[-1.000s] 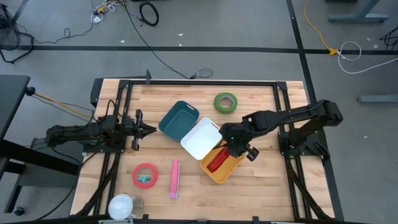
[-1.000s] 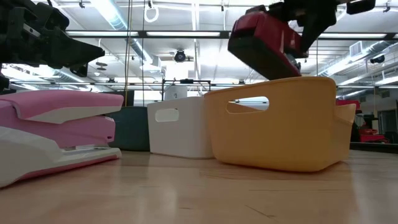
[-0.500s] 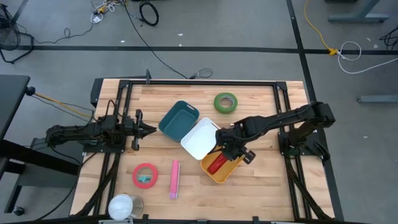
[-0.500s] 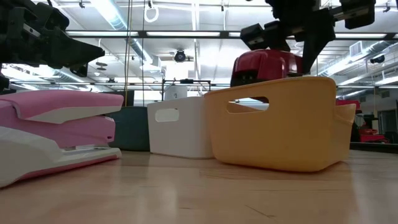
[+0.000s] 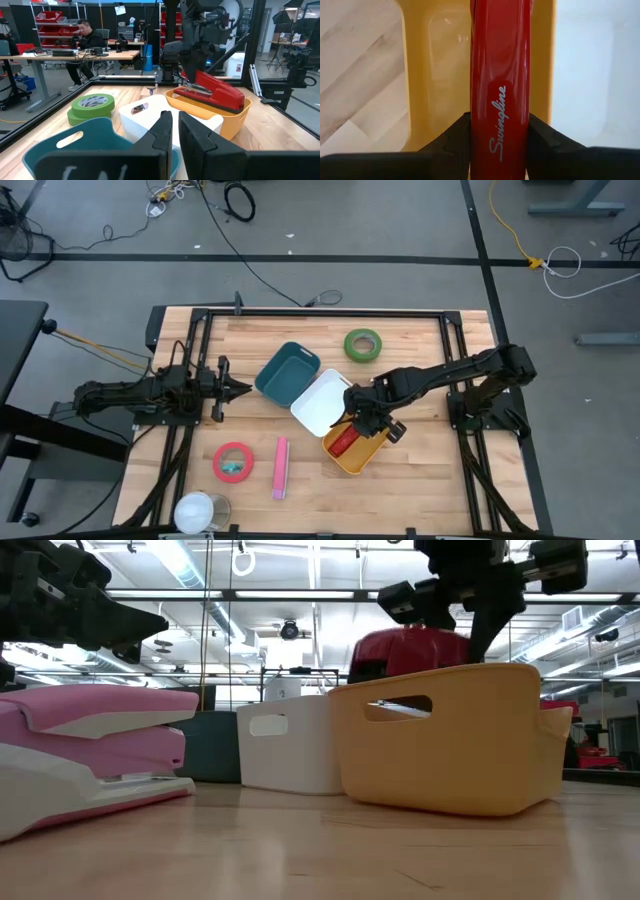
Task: Pick and place Stapler, Stapler remover, tape
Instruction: Put the red stapler into the yellow bin
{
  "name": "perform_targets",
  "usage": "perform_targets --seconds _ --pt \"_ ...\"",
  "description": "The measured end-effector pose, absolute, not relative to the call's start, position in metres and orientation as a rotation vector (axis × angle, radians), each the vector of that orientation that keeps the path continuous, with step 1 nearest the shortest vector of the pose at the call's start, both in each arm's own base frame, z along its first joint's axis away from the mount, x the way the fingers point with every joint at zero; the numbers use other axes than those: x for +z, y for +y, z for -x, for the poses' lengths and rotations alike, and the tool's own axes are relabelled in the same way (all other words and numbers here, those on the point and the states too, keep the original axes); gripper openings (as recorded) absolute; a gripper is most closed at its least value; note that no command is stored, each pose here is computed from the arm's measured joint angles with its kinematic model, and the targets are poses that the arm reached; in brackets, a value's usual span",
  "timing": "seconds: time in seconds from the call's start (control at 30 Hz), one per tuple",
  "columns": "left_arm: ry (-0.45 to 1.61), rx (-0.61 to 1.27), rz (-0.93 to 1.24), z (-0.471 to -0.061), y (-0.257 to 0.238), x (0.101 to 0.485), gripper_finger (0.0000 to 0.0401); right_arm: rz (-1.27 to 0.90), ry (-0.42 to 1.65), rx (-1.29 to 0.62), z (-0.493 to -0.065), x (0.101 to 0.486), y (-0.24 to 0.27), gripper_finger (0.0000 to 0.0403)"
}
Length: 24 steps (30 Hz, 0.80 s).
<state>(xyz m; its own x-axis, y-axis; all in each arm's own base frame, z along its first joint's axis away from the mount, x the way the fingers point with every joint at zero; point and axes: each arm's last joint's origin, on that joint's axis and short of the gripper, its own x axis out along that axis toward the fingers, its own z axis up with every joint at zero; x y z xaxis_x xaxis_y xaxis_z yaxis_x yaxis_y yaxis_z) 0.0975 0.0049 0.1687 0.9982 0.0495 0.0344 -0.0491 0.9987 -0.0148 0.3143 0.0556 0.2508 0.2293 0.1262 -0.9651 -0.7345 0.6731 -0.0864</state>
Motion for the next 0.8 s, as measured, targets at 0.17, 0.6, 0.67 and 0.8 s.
perform_targets --seconds 0.17,0.6,0.67,0.8 --pt "-0.035 0.050 0.014 -0.097 0.005 0.169 0.0037 0.610 1.219 0.649 -0.318 0.244 0.056 0.0126" --pt "-0.034 0.050 0.014 -0.097 0.005 0.169 0.0037 0.600 1.241 0.647 -0.330 0.226 0.054 0.0127" --pt "-0.040 0.050 0.014 -0.097 0.005 0.169 0.0037 0.598 1.248 0.646 -0.331 0.224 0.053 0.0127" --pt "-0.040 0.050 0.014 -0.097 0.005 0.169 0.0037 0.598 1.252 0.645 -0.332 0.223 0.053 0.0127"
